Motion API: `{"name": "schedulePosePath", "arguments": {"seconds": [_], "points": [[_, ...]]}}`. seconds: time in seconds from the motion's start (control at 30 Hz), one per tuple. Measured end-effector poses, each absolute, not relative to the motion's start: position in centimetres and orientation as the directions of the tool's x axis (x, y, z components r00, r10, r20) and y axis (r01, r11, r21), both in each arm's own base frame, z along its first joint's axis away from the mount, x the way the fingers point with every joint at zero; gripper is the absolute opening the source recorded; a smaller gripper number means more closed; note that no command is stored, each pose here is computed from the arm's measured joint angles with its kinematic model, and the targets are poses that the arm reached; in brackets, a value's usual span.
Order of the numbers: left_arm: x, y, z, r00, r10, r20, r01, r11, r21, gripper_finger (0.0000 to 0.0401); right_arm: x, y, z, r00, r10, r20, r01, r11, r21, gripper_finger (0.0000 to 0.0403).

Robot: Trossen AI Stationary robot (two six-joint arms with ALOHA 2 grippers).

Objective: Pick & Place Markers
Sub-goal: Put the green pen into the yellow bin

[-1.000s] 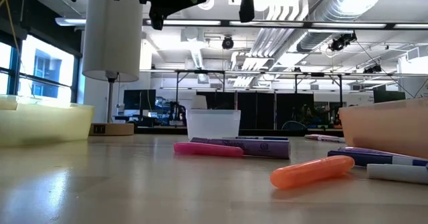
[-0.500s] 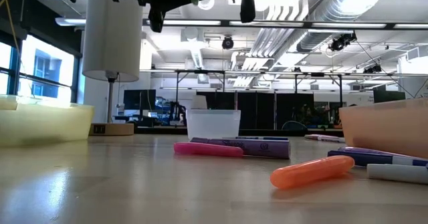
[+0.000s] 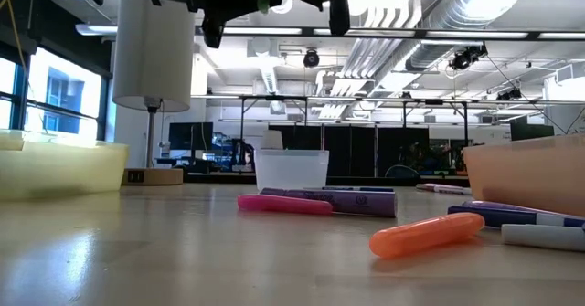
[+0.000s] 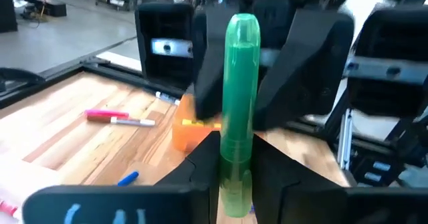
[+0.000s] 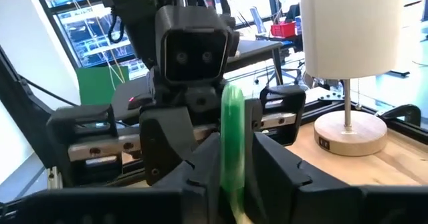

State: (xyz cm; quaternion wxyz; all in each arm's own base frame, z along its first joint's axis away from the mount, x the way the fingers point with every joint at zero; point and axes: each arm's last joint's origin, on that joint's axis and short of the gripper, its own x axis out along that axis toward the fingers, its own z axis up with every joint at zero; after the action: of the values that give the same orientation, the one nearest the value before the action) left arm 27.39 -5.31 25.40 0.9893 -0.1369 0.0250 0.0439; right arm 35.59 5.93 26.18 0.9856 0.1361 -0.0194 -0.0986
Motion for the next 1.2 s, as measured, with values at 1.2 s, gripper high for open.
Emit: {"name": "schedulePosePath", "arguments": {"seconds": [1.2], "points": [[11.6,-1.9,22.7,0.325,0.170,-0.930,-0.819,0.543,-0.186,0.0055,30.7,8.2,23.2,0.801,-0.339,-0.494,0.489,0.846,0.212,0.0138]]}}
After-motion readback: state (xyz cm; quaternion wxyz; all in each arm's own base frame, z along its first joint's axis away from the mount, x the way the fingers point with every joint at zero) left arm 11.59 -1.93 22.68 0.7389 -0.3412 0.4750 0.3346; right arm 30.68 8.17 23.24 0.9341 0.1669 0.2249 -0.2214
